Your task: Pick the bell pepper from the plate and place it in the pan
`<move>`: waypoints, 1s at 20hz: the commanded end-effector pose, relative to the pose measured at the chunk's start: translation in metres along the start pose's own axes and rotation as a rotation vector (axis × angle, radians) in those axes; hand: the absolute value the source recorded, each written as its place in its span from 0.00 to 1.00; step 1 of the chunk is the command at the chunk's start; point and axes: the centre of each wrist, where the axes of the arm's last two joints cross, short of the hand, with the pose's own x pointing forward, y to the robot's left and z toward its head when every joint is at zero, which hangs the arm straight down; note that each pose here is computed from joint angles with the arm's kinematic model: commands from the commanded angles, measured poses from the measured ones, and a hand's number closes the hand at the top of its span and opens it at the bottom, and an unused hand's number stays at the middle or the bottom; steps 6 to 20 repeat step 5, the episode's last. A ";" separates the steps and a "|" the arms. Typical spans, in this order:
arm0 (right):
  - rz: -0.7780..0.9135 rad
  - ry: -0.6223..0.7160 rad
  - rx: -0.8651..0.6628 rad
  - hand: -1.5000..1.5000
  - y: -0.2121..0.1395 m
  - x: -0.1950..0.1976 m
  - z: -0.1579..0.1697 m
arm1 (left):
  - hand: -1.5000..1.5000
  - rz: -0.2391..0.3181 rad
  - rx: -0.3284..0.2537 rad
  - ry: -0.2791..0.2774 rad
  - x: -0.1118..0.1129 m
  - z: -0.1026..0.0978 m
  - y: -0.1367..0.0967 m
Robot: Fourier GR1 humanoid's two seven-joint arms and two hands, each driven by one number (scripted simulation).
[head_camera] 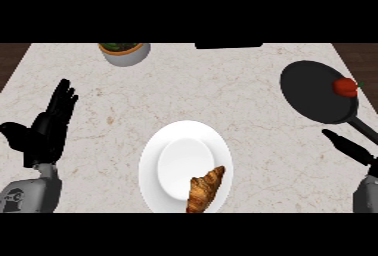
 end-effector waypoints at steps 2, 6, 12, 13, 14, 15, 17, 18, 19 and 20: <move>0.020 0.019 0.007 0.00 -0.026 0.031 0.049 | 0.50 0.006 -0.015 -0.005 0.009 -0.004 -0.008; 0.050 0.017 -0.020 0.00 -0.042 0.059 0.071 | 0.50 0.016 -0.030 -0.025 0.013 -0.011 0.006; 0.050 0.017 -0.020 0.00 -0.042 0.059 0.071 | 0.50 0.016 -0.030 -0.025 0.013 -0.011 0.006; 0.050 0.017 -0.020 0.00 -0.042 0.059 0.071 | 0.50 0.016 -0.030 -0.025 0.013 -0.011 0.006; 0.050 0.017 -0.020 0.00 -0.042 0.059 0.071 | 0.50 0.016 -0.030 -0.025 0.013 -0.011 0.006; 0.050 0.017 -0.020 0.00 -0.042 0.059 0.071 | 0.50 0.016 -0.030 -0.025 0.013 -0.011 0.006; 0.050 0.017 -0.020 0.00 -0.042 0.059 0.071 | 0.50 0.016 -0.030 -0.025 0.013 -0.011 0.006; 0.050 0.017 -0.020 0.00 -0.042 0.059 0.071 | 0.50 0.016 -0.030 -0.025 0.013 -0.011 0.006; 0.050 0.017 -0.020 0.00 -0.042 0.059 0.071 | 0.50 0.016 -0.030 -0.025 0.013 -0.011 0.006; 0.050 0.017 -0.020 0.00 -0.042 0.059 0.071 | 0.50 0.016 -0.030 -0.025 0.013 -0.011 0.006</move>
